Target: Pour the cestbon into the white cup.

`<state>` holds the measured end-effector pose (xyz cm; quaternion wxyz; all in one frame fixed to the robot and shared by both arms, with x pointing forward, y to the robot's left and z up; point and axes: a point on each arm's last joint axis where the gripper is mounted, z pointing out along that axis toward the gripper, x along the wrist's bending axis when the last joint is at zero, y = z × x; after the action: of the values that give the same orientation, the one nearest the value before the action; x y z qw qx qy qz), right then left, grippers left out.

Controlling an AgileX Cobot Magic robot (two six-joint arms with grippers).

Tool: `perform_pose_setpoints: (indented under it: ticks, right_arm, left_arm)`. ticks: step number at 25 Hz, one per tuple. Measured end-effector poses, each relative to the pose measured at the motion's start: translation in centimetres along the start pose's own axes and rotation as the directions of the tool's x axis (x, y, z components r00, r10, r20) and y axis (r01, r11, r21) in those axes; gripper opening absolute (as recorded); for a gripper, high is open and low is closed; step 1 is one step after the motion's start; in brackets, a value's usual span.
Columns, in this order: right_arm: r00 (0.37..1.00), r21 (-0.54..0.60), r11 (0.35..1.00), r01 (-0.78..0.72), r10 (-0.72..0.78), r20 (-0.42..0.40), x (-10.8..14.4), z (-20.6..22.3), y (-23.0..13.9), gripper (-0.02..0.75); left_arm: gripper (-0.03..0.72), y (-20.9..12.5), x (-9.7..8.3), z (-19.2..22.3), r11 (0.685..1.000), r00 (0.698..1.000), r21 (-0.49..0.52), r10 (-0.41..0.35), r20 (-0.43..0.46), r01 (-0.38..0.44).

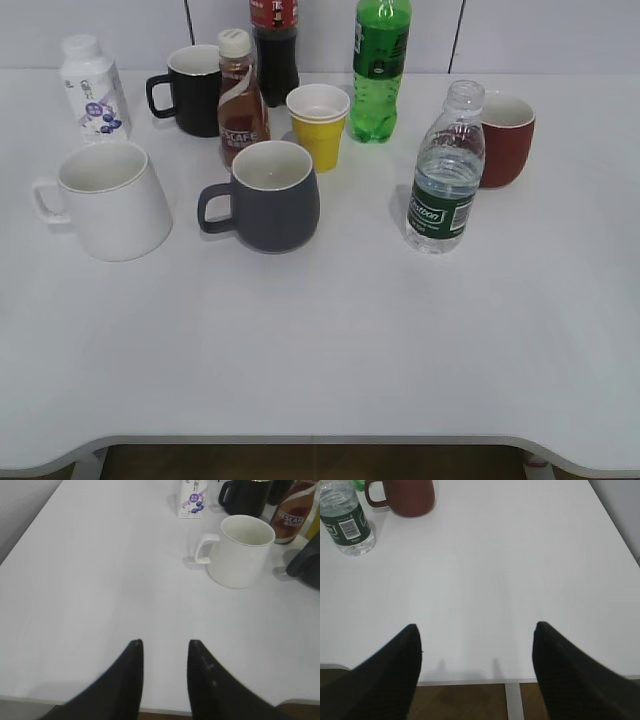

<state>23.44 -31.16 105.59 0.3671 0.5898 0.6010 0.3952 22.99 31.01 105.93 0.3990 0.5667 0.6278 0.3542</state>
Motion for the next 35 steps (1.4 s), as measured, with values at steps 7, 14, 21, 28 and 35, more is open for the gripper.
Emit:
perform_pose_setpoints:
  ticks: [7,14,21,28,35]
  right_arm:
    - [1.000,0.000,1.000,0.000,0.000,0.000,0.00,0.00,0.00,0.519]
    - [1.000,0.000,1.000,0.000,0.000,0.000,0.00,0.00,0.00,0.519]
    - [1.000,0.000,1.000,0.000,0.000,0.000,0.00,0.00,0.00,0.519]
    - [1.000,0.000,1.000,0.000,0.000,0.000,0.00,0.00,0.00,0.519]
    - [1.000,0.000,1.000,0.000,0.000,0.000,0.00,0.00,0.00,0.519]
  left_arm:
    - [0.232,0.00,0.00,0.00,1.000,1.000,0.000,0.000,0.000,0.000]
    - [0.232,0.00,0.00,0.00,1.000,1.000,0.000,0.000,0.000,0.000]
    - [0.232,0.00,0.00,0.00,1.000,1.000,0.000,0.000,0.000,0.000]
    - [0.232,0.00,0.00,0.00,1.000,1.000,0.000,0.000,0.000,0.000]
    - [0.232,0.01,0.00,0.00,1.000,1.000,-0.002,0.000,0.000,0.000]
